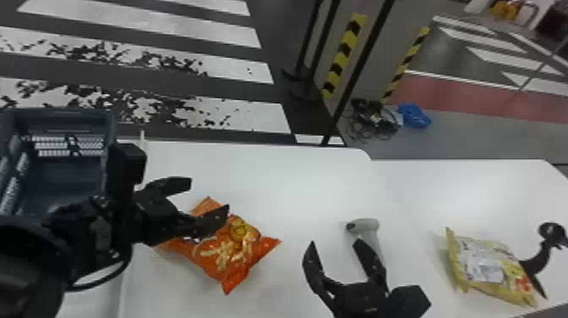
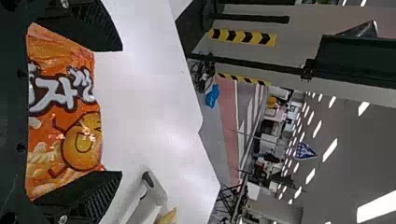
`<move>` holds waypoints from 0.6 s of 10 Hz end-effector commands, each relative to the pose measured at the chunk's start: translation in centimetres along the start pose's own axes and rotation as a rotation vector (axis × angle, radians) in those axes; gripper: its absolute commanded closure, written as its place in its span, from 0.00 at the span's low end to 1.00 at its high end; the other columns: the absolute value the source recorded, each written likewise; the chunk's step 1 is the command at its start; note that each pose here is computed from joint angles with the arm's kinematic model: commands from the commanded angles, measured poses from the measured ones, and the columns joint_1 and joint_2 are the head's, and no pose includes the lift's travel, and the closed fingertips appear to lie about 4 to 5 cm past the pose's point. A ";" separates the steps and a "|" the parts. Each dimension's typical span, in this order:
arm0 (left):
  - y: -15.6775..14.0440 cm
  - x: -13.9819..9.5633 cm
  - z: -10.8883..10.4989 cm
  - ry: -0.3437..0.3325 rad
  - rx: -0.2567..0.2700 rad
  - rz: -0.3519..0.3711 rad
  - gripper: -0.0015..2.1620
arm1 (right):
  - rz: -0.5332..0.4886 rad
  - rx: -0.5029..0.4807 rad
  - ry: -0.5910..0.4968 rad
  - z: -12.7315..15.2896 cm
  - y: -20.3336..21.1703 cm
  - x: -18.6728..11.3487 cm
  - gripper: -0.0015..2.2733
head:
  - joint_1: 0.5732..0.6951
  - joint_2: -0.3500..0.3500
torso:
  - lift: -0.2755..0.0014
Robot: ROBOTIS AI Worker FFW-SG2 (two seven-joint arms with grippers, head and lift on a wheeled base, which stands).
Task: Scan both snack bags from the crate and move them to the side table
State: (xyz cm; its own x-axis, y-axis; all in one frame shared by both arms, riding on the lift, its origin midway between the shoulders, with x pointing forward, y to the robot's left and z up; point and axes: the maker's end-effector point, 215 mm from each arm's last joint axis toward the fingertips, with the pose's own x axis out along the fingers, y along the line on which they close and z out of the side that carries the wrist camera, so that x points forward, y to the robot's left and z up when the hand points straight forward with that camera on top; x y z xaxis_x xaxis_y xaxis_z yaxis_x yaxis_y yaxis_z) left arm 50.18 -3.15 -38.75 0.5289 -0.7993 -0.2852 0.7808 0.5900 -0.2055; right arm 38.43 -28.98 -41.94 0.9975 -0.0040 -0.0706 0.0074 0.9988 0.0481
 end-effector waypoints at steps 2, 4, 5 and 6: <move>1.0 -2.7 4.7 -0.091 0.046 0.055 0.00 | -0.001 -0.001 -0.005 0.2 0.0 0.0 0.03 | 1.00 0.00 | 0.64; 2.6 -8.4 9.2 -0.191 0.094 0.152 0.00 | 0.001 0.000 -0.003 0.2 0.0 0.1 0.03 | 1.00 0.00 | 0.64; 4.1 -11.4 9.9 -0.204 0.129 0.239 0.00 | 0.003 -0.001 -0.007 0.4 0.1 0.2 0.03 | 1.00 0.04 | 0.64; 5.8 -14.7 9.4 -0.205 0.134 0.317 0.01 | 0.007 -0.001 -0.009 0.5 0.3 0.3 0.03 | 1.00 0.07 | 0.64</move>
State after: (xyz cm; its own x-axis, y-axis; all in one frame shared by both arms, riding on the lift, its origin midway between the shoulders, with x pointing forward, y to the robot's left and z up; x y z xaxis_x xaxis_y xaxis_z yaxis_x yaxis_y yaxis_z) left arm 50.63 9.27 -27.23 0.7806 -0.6134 -0.1198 0.6154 0.7878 -0.0234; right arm 38.71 -28.81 -41.51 0.9980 -0.0001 -0.0627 0.0031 0.9988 0.0479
